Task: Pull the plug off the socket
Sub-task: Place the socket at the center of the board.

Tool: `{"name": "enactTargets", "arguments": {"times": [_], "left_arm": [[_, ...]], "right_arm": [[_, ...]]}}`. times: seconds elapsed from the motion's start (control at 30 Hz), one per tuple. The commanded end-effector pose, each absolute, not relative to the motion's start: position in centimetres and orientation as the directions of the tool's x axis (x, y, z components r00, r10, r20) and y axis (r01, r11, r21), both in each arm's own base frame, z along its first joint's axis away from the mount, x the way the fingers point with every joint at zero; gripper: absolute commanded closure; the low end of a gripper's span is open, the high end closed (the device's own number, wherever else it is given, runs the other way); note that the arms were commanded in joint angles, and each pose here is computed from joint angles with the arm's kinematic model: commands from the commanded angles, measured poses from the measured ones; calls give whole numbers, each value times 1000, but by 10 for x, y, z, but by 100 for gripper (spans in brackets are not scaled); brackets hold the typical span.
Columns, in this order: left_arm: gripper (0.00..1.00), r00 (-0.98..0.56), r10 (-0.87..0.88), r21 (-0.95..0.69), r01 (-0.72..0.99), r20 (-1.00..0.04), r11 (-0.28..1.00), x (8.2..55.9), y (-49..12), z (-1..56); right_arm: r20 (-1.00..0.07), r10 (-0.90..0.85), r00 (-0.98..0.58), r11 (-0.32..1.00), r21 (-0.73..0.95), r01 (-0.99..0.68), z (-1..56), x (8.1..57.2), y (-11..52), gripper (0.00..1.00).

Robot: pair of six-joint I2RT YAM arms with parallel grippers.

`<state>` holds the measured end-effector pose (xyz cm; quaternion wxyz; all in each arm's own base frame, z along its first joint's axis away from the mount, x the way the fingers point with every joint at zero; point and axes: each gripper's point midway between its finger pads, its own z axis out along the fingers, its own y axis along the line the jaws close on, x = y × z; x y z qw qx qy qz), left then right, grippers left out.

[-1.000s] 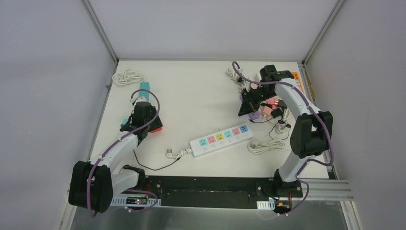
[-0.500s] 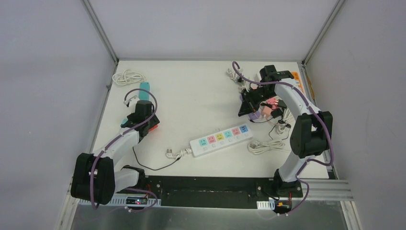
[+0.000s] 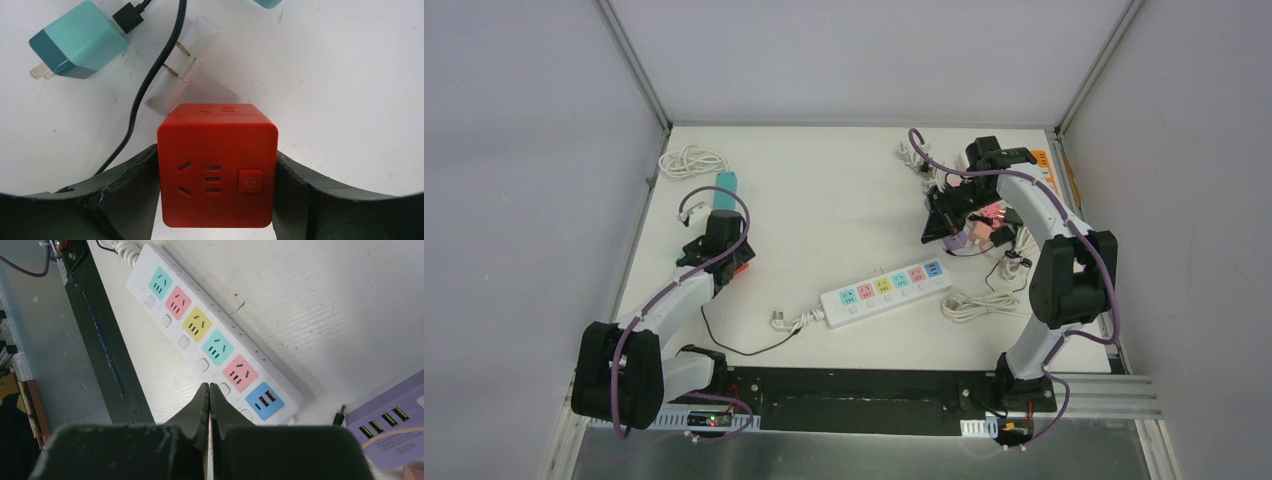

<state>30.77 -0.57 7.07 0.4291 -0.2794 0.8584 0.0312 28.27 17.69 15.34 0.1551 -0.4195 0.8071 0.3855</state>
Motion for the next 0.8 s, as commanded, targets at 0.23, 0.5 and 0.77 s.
{"name": "enactTargets", "arguments": {"times": [0.23, 0.5, 0.77], "left_arm": [[13, -405, -490, -241, -528, -772, 815, 309, -1, 109], [1, -378, -515, -310, -483, -769, 819, 306, -10, 136], [1, -382, -531, -411, -354, -756, 840, 305, -33, 168]], "right_arm": [[-610, -553, -568, 321, 473, -821, 156, 286, 181, 100], [-611, -553, -566, 321, 471, -822, 157, 285, 181, 100], [-618, -559, -553, 306, 466, -830, 160, 283, 180, 100]]}}
